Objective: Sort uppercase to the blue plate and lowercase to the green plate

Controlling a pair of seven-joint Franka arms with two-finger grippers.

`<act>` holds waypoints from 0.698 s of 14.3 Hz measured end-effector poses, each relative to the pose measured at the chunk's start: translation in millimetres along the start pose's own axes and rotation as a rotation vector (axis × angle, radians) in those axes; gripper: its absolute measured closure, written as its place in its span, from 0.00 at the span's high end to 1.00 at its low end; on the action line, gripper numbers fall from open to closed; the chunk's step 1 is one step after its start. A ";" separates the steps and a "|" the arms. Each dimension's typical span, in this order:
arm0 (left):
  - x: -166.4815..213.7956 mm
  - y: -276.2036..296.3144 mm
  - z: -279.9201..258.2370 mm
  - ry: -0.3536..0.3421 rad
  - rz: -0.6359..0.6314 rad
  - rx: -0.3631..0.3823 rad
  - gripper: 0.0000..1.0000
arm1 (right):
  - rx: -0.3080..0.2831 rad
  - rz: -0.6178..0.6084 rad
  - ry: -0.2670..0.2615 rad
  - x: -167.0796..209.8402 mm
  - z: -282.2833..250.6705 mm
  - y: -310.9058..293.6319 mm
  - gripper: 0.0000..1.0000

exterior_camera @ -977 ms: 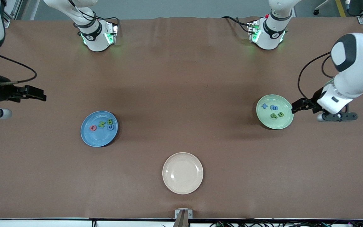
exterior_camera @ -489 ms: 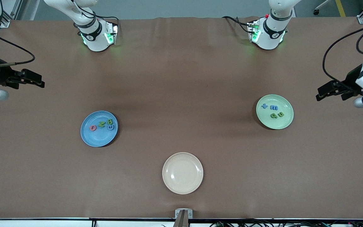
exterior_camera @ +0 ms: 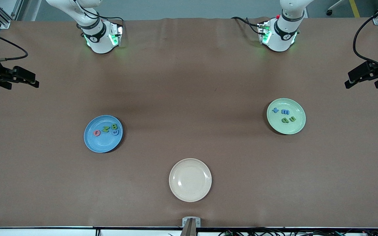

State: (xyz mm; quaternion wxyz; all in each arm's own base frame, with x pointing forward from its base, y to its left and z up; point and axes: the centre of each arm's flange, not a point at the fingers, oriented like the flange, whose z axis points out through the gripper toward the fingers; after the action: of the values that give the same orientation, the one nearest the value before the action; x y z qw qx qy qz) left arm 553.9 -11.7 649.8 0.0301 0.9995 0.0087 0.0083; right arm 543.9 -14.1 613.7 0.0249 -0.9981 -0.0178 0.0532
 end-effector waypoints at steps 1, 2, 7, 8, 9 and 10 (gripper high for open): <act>-0.7 2.8 2.4 -0.014 0.006 -0.001 1.00 | 0.000 -0.002 0.005 -1.8 -2.6 -1.0 1.00; -0.8 6.9 5.1 -0.025 0.015 -0.001 1.00 | -0.001 -0.003 0.011 -3.7 -5.6 -1.9 1.00; 2.6 14.0 18.6 -0.055 0.027 0.013 1.00 | -0.002 -0.005 0.034 -17.2 -22.1 -3.5 1.00; 2.8 15.4 20.2 -0.058 0.028 0.016 1.00 | -0.002 -0.005 0.036 -19.7 -24.5 -3.8 1.00; 2.7 17.0 21.3 -0.060 0.031 0.017 1.00 | -0.002 -0.006 0.037 -21.5 -26.3 -4.0 1.00; 2.6 18.3 21.9 -0.062 0.033 0.018 1.00 | -0.002 -0.006 0.039 -22.6 -27.4 -4.1 1.00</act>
State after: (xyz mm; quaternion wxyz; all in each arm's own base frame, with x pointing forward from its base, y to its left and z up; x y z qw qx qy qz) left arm 557.2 -31.3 629.1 0.0214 0.9995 -0.0085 -0.0222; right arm 524.3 -12.2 643.5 0.0245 -0.9989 -0.0202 0.0338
